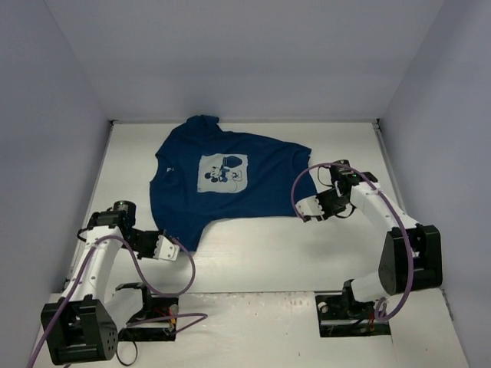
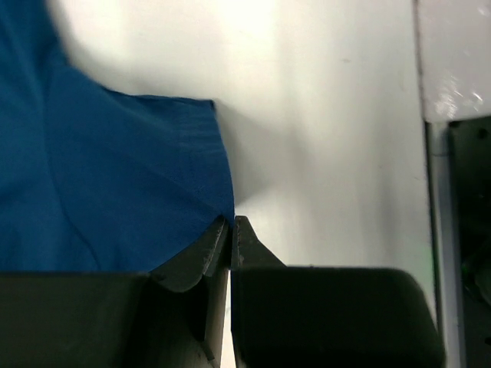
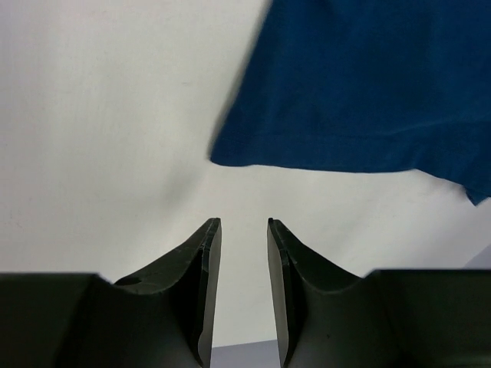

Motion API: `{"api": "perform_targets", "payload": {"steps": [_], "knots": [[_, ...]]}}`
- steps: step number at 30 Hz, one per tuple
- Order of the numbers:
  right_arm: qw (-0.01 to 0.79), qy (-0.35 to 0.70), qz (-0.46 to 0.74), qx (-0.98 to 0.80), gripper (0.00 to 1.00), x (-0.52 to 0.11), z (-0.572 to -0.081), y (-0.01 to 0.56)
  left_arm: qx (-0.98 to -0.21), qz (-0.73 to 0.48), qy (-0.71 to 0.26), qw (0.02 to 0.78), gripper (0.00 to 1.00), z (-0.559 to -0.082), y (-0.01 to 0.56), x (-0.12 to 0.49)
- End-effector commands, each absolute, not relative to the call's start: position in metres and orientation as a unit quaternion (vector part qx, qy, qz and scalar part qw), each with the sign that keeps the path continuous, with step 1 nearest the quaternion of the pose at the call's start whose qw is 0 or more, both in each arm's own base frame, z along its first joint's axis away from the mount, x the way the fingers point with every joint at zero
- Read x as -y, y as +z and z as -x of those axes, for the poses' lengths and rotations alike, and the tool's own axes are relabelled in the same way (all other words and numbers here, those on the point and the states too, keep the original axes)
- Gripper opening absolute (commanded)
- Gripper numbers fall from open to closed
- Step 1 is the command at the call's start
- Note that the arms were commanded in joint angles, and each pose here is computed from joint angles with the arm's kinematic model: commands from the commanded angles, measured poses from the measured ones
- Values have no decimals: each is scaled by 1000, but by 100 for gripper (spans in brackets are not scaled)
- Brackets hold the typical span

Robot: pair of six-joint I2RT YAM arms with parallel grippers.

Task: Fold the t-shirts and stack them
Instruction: Flatten out the tshirt

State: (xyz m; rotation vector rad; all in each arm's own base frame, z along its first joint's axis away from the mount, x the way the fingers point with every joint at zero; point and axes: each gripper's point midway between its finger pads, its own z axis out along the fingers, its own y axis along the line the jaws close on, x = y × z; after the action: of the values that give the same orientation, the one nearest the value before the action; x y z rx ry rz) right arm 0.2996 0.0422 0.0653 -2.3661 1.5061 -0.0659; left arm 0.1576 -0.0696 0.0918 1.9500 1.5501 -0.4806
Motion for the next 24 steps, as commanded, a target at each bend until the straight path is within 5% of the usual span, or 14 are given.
{"api": "perform_targets", "payload": {"steps": [1,8,14,18,21,24], "knots": [[224,-23,806,-547,29,-65,-312,107,-535,-782,-178,265,0,-136,77,64],[257,-11,787,-561,35,-85,-310,127,-552,-786,-173,219,11,-141,63,48],[274,15,753,-599,33,-93,-314,132,-559,-736,-192,329,56,-174,126,76],[272,53,699,-660,14,-100,-334,127,-574,-674,-198,420,79,-207,188,96],[249,69,672,-694,3,-99,-344,110,-623,-630,-207,415,80,-235,199,94],[203,70,668,-712,0,-93,-353,77,-686,-602,-199,357,68,-257,169,81]]}}
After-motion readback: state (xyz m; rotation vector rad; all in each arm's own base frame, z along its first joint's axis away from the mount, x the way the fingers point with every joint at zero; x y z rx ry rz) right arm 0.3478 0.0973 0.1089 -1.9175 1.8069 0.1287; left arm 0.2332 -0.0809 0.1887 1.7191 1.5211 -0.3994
